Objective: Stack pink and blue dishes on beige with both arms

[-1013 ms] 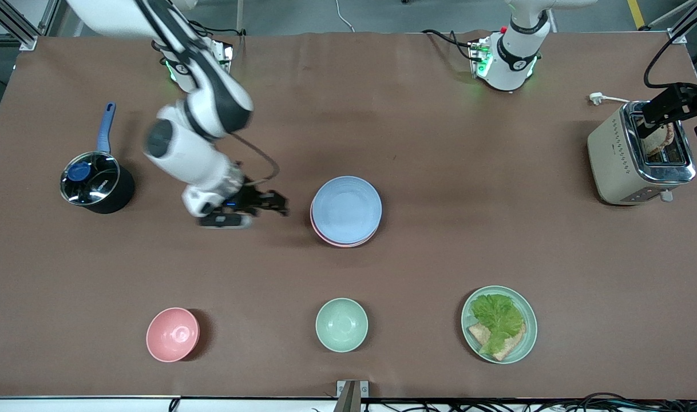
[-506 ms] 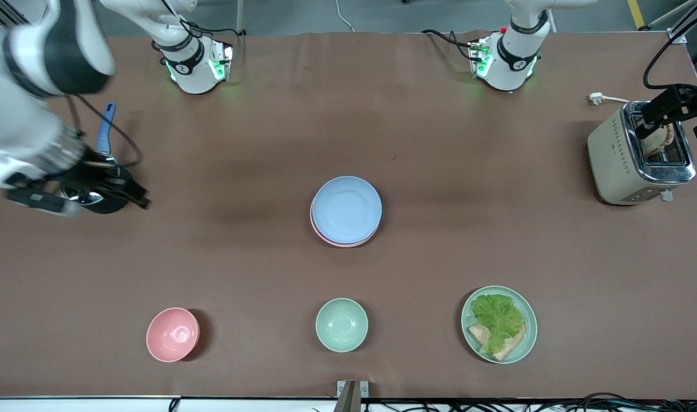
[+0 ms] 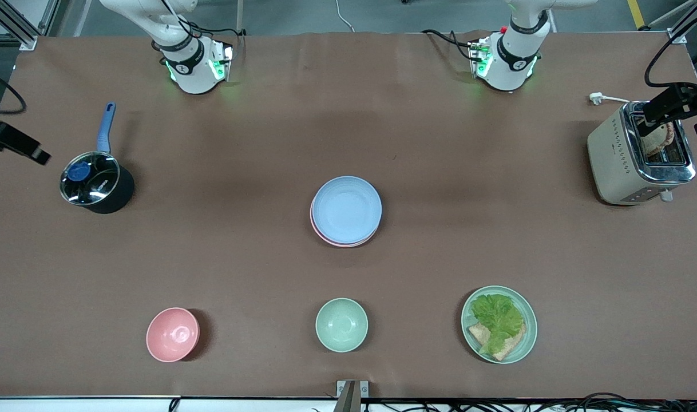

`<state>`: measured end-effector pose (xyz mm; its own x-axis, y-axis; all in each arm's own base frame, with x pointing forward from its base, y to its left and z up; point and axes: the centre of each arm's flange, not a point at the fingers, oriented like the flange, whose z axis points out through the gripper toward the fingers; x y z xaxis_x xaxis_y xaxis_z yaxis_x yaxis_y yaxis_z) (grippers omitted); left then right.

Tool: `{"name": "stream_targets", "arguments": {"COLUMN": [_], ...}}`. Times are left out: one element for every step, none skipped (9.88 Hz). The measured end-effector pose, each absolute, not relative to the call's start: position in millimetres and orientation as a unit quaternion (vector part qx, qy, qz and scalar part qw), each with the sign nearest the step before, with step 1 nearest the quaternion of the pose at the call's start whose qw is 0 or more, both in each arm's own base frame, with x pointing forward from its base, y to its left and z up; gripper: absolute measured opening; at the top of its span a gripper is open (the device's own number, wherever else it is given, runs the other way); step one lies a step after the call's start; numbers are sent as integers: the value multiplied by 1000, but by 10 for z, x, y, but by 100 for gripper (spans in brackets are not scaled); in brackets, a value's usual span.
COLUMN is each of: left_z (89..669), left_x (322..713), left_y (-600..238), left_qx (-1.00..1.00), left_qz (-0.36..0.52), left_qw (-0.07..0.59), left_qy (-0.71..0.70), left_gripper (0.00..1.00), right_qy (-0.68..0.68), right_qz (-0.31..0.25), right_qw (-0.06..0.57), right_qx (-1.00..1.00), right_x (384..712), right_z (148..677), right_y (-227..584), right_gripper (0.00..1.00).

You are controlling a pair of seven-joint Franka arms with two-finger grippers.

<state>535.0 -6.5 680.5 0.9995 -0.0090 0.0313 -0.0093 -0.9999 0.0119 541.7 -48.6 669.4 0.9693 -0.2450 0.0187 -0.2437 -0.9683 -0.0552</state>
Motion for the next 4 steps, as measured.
{"name": "stream_targets", "arguments": {"left_z": [6803,6801,6800,6800], "left_x": [5347,5345,5344,5343], "left_y": [-65,-66,-67,-68], "left_qx": [1000,1000,1000,1000], "left_qz": [14,13,13,13], "left_qw": [6,6,6,6], "left_qy": [-5,-5,-5,-5], "left_gripper": [100,100,100,100], "right_qy": [93,80,72,65], "right_qz": [-8,-7,-6,-5], "right_qw": [26,23,12,2], "right_qx": [-995,-997,-997,-998], "right_x": [5379,5372,5383,5400], "right_z": [6724,6711,6697,6686], "right_y": [-613,-712,-720,-657], "right_gripper": [100,100,100,100]}}
